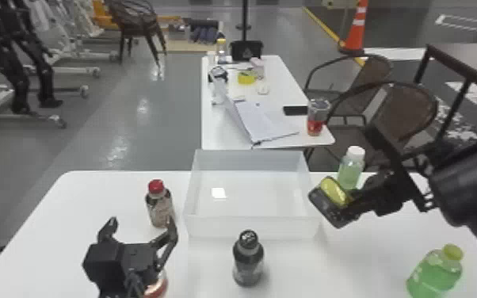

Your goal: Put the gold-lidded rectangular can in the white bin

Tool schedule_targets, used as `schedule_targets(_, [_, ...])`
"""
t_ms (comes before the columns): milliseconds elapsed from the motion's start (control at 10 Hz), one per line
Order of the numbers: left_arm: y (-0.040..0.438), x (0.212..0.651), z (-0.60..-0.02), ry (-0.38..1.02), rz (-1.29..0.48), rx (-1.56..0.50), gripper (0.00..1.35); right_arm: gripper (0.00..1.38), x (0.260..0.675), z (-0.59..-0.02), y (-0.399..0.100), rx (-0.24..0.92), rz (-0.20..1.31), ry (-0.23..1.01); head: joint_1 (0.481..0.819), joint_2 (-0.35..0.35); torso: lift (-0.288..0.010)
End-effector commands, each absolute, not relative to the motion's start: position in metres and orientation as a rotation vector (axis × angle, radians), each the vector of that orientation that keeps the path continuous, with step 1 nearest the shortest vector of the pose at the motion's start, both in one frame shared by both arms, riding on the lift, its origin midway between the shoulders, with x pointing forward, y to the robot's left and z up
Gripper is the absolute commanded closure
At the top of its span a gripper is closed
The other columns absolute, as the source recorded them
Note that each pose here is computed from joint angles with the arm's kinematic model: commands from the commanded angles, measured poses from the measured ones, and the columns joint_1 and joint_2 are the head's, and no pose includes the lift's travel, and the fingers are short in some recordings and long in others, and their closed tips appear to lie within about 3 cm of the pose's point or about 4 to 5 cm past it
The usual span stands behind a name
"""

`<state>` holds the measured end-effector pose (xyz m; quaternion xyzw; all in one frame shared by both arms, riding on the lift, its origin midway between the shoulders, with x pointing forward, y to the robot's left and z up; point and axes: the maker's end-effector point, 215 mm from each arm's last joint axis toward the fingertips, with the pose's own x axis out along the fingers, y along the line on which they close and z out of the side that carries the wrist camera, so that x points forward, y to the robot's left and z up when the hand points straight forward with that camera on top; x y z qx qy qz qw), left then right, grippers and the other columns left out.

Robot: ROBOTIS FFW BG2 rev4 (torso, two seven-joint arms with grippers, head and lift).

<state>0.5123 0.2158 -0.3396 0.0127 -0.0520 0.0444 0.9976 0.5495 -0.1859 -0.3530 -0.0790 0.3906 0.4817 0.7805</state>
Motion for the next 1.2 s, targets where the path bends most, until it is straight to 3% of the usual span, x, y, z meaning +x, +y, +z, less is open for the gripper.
schedule_targets(0, [0.216, 0.513, -0.340, -0.103, 0.090, 0.022, 0.17, 1.03, 0.552, -0.312, -0.166, -0.048, 1.124, 0.704, 0.549, 0.000, -0.100])
schedule_targets(200, [0.217, 0.512, -0.341, -0.100, 0.092, 0.023, 0.17, 1.03, 0.563, -0.290, -0.153, 0.048, 1.147, 0.557, 0.549, 0.000, -0.100])
schedule_targets(400, [0.218, 0.511, -0.343, -0.097, 0.095, 0.022, 0.17, 1.03, 0.579, -0.295, -0.144, 0.122, 1.134, 0.516, 0.549, 0.000, -0.100])
schedule_targets(600, [0.218, 0.512, -0.344, -0.092, 0.099, 0.017, 0.17, 1.03, 0.591, -0.300, -0.121, 0.124, 1.182, 0.497, 0.549, 0.000, -0.100])
schedule_targets(1100, [0.214, 0.515, -0.346, -0.089, 0.097, 0.010, 0.17, 1.03, 0.611, -0.333, -0.124, 0.047, 1.173, 0.626, 0.549, 0.000, -0.100])
